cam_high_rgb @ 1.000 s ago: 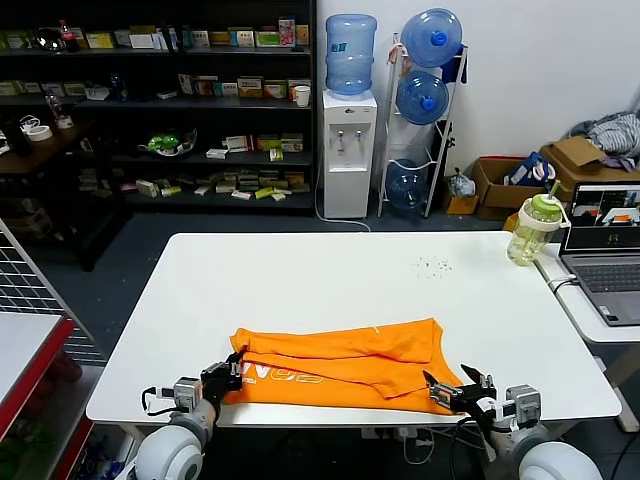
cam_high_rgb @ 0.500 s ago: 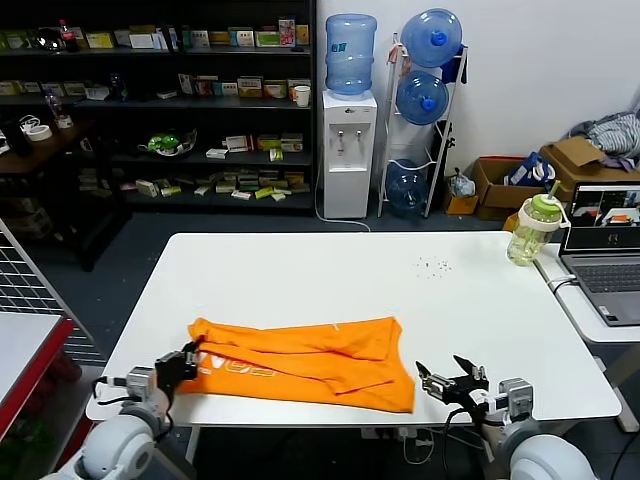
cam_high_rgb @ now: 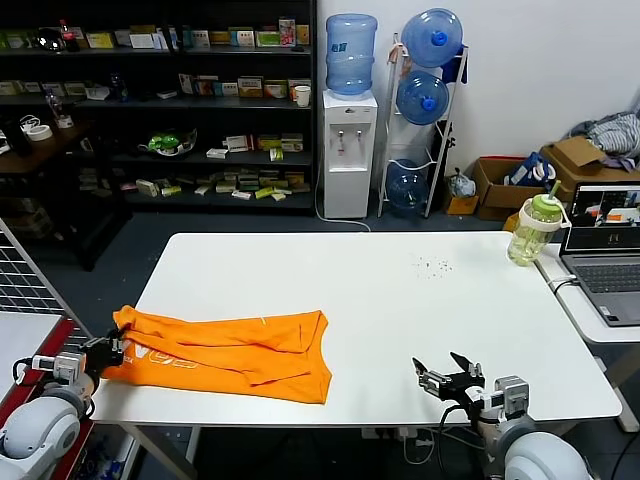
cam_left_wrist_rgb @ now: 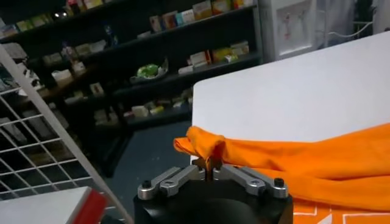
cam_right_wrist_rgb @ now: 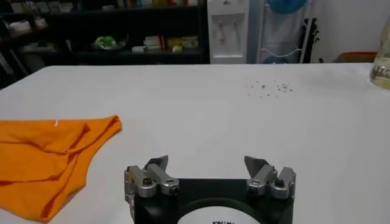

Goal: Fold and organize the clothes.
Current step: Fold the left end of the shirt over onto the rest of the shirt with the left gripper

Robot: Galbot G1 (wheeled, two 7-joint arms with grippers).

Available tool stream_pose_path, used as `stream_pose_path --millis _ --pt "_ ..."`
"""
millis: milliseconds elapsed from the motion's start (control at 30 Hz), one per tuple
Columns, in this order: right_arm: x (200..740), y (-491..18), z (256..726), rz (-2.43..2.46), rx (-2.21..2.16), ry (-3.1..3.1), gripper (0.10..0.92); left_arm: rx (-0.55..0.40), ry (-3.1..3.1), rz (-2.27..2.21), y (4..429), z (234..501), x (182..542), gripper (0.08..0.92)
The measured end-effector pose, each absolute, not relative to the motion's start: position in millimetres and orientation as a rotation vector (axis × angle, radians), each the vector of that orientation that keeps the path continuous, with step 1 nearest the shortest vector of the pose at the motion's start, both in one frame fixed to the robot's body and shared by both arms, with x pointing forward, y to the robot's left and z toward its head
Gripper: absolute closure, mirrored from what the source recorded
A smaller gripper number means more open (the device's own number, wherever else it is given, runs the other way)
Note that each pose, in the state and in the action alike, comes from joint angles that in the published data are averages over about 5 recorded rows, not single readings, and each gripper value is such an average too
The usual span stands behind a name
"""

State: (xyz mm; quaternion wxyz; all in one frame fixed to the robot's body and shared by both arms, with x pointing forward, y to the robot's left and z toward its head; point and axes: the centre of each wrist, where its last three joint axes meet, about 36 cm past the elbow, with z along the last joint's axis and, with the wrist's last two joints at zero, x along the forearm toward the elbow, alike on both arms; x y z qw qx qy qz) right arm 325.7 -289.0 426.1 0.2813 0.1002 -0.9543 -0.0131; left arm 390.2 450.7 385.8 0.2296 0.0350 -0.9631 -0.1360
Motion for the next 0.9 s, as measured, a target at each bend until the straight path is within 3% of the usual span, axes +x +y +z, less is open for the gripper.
stream_pose_path --millis 167,533,900 --pt "321.8 -288.6 425.5 -0.032 0.252 -2.555 0.200 0.046 -2.657 -0.302 416.0 398.0 389.6 0.878" --pt "310.2 -291.2 423.5 -0.035 0.207 -2.540 0.200 -0.151 -2.623 -0.016 292.8 421.4 375.9 0.878" --pt "303.9 -290.0 418.7 -0.039 0.187 -2.519 0.200 -0.290 -2.583 0.115 212.0 422.8 367.5 0.878"
